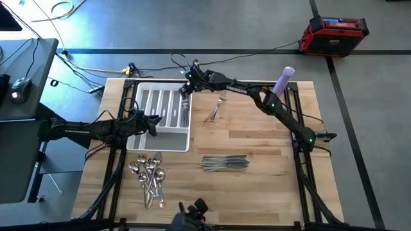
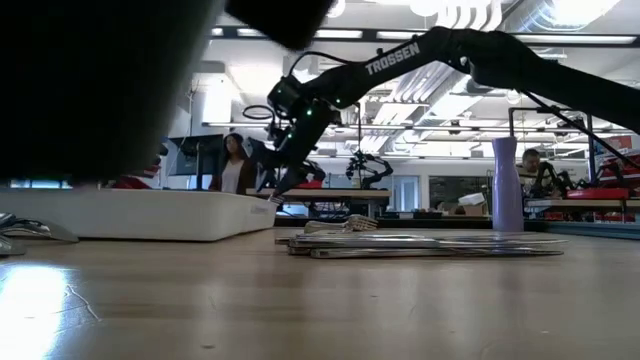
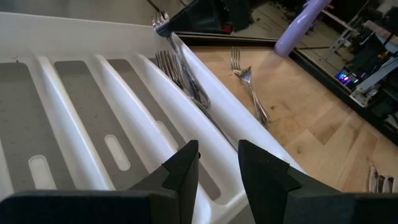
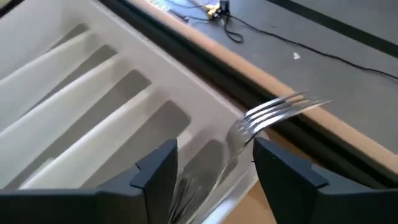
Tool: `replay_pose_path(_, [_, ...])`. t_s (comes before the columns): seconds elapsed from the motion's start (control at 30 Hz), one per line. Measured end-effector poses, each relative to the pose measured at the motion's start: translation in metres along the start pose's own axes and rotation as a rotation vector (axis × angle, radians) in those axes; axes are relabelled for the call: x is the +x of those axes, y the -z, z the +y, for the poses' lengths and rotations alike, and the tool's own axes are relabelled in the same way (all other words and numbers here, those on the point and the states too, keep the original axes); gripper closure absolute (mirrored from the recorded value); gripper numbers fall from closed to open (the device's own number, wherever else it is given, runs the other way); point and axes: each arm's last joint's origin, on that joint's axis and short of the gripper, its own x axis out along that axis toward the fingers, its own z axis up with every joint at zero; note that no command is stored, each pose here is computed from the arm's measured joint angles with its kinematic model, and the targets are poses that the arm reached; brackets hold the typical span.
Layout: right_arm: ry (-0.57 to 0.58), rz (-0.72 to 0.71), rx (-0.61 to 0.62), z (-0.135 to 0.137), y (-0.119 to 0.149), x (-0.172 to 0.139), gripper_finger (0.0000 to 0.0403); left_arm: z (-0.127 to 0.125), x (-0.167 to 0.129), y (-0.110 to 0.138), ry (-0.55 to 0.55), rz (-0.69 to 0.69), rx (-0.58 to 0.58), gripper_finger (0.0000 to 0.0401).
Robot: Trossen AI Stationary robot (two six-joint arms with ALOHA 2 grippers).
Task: Sort silverware
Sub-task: Put the fork in the silverware tray
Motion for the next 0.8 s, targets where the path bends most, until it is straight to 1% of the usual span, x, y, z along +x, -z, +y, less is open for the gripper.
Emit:
replay_pose_path(0.07, [0.013, -0.025, 0.015, -0.002, 0.001, 0.006, 0.0229, 0.0, 0.0, 0.0, 0.001, 0.0, 0.0, 0.0304])
replay_pose_path(0.2, [-0.021, -0.06, 0.033, 0.0, 0.001, 0.013, 0.0258, 0.0, 0.0, 0.0, 0.0, 0.0, -0.001, 0.0304])
replay_pose_path(0.37, [-0.029, -0.023, 0.059, -0.002, 0.013, 0.029, 0.0302, 0.0, 0.0, 0.0, 0.0, 0.0, 0.002, 0.0304])
replay_pose_path(0.47, [-0.03, -0.022, 0.052, -0.003, 0.013, 0.03, 0.0335, 0.0, 0.0, 0.0, 0.0, 0.0, 0.007, 0.0304])
replay_pose_path(0.6, [-0.019, -0.038, 0.04, 0.001, 0.014, 0.03, 0.039, 0.0, 0.0, 0.0, -0.002, 0.003, 0.01, 0.0304])
replay_pose_path(0.8, [0.024, -0.11, -0.045, 0.025, 0.008, 0.015, 0.0401, 0.0, 0.0, 0.001, -0.004, 0.005, 0.013, 0.0304])
